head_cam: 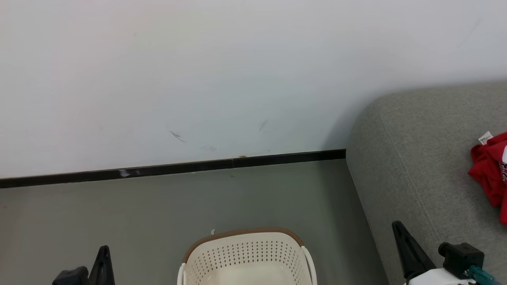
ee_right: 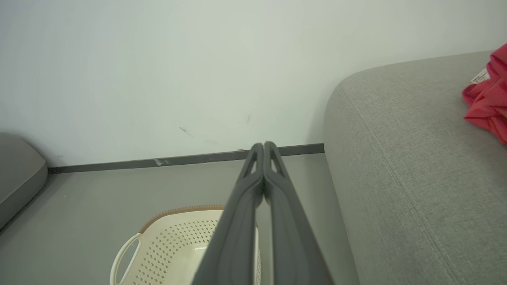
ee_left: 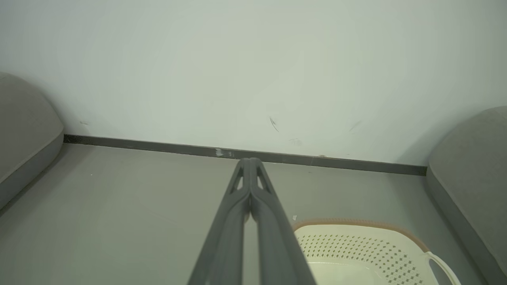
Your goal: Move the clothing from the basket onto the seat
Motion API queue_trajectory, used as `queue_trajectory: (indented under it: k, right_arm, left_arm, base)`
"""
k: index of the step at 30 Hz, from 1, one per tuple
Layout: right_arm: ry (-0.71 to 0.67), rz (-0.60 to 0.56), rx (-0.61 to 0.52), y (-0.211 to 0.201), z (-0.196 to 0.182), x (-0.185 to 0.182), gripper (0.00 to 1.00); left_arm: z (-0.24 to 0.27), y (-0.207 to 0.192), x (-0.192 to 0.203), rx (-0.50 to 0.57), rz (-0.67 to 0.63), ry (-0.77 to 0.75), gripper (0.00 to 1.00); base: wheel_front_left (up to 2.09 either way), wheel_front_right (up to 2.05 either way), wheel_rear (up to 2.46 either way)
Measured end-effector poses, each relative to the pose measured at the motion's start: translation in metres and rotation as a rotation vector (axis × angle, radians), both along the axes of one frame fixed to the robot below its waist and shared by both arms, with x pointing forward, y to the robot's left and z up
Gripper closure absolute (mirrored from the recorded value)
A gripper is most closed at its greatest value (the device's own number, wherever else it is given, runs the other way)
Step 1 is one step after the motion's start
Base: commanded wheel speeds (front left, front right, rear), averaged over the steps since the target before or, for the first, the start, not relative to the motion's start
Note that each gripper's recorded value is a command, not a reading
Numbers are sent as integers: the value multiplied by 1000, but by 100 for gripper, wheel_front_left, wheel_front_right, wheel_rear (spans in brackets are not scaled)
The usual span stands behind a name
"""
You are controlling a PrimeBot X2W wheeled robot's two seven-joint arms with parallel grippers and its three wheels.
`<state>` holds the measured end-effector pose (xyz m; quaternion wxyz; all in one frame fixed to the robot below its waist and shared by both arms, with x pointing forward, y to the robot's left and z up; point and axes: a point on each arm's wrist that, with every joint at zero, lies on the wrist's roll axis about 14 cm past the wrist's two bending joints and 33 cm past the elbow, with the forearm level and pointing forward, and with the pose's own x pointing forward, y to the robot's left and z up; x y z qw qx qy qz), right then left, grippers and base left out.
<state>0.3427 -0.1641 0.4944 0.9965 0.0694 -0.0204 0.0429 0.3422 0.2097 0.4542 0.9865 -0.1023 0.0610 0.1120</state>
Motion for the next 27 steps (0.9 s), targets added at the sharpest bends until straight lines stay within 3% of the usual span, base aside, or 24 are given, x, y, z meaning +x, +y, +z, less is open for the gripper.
queue_trajectory:
  k: [27]
  right_arm:
    - [87, -83, 429, -17, -12, 6, 100]
  left_arm:
    - [-17, 0, 10, -406, 37, 64, 100]
  base:
    - [0, 0, 0]
